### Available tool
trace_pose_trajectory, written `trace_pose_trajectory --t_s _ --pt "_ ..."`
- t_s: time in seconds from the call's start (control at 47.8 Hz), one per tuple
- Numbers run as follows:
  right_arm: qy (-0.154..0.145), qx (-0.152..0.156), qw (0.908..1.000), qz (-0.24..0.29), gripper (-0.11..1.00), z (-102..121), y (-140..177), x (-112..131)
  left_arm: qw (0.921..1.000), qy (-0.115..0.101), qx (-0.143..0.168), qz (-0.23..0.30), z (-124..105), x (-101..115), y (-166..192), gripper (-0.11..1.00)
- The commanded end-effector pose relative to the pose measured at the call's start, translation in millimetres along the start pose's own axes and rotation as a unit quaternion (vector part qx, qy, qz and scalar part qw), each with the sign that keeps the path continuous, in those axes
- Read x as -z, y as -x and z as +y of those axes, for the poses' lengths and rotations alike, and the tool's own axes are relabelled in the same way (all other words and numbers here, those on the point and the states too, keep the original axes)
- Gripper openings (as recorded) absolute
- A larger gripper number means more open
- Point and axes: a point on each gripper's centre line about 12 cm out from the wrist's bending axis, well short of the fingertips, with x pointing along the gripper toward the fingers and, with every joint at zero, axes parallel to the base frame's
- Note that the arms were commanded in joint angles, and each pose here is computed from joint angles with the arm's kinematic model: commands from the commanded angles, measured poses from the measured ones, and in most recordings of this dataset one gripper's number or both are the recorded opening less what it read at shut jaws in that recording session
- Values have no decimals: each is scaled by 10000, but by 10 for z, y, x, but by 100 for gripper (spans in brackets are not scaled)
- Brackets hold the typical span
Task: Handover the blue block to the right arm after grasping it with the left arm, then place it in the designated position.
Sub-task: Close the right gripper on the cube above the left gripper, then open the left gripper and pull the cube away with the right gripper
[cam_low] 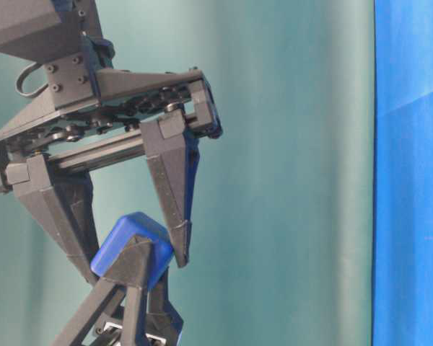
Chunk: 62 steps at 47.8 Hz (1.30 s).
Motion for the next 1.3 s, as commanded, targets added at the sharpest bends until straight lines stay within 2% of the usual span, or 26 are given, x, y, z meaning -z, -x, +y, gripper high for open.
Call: trace_pose_trajectory --t_s 0.0,0.711,0.753,0.878,0.92,1.275 --pt "-20 251 9997 -21 47 -203 23 -18 9998 2 69 -204 -47 -131 0 49" --pt "-82 217 9997 17 47 -187 24 -6 9999 1 63 -89 -47 -124 -69 50" --pt "-90 207 9997 29 47 -184 24 -3 9999 -7 63 -89 -47 -124 -69 55" --pt "-105 163 9998 66 47 -172 23 1 9999 -53 62 -89 -47 -124 -69 86" --pt "-105 157 9998 71 47 -170 28 2 9999 -53 62 -97 -48 -130 -70 91" --pt "-122 102 9999 -10 47 -103 177 -81 9999 -14 55 -90 -41 -115 -37 93"
